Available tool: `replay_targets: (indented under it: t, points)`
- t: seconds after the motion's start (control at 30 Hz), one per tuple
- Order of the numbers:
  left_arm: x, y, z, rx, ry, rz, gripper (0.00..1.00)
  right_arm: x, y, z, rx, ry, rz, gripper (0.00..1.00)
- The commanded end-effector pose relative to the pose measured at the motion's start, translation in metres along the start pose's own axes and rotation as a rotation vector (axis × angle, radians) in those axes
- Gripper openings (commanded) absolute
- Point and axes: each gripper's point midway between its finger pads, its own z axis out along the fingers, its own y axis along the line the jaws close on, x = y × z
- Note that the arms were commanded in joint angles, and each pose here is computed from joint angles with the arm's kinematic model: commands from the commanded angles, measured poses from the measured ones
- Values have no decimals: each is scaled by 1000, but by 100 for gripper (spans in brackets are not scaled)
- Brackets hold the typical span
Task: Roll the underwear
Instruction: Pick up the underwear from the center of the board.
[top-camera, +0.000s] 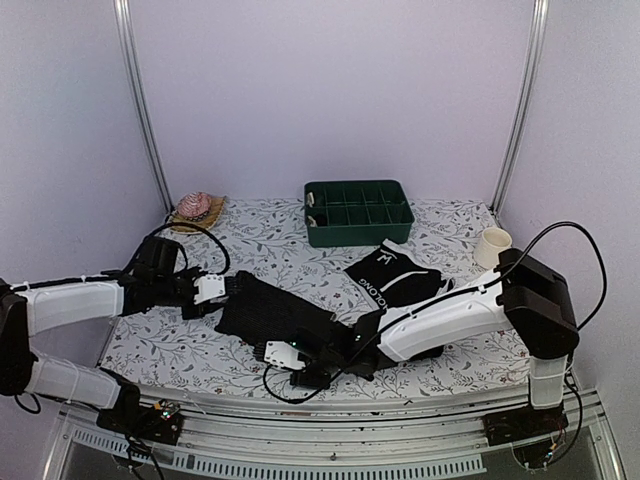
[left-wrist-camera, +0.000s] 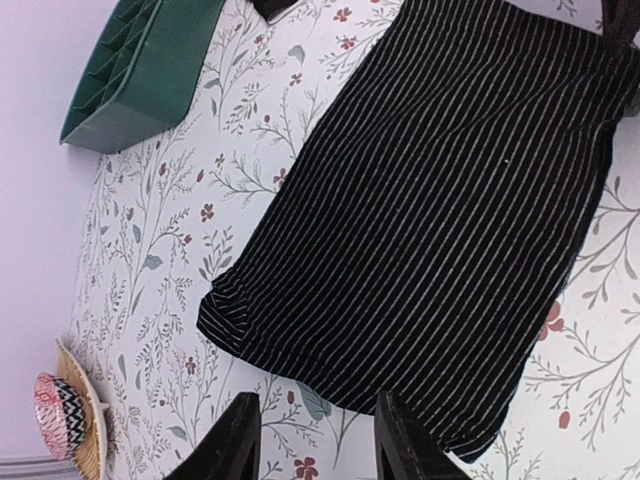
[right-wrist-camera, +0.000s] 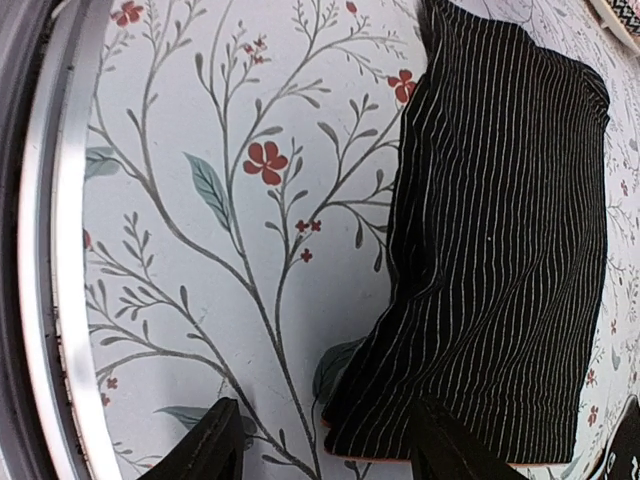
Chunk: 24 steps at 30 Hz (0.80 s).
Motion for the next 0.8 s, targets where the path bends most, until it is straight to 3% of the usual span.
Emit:
replay_targets:
  t: [0.0, 0.17, 0.27, 0.33, 0.47, 0.53, 0.77]
  points:
    - [4, -12, -2, 13, -18, 0, 42, 21, -21, 16, 188, 117, -7, 58]
    - [8, -17, -4, 8, -20, 1, 42, 33, -21, 24, 221, 164, -5, 58]
    - [11, -19, -5, 11, -20, 1, 42, 39, -19, 27, 252, 193, -21, 52]
    - [12, -20, -5, 11, -19, 0, 42, 42, -17, 30, 259, 209, -34, 44]
    - [14, -22, -5, 23, -23, 2, 42, 40, -12, 30, 251, 208, -49, 14]
    - [13, -27, -6, 47, -32, 12, 44, 37, -9, 28, 230, 194, -46, 5]
    - [6, -71, -11, 160, -127, 163, 47, 21, -3, 17, 131, 126, -32, 2]
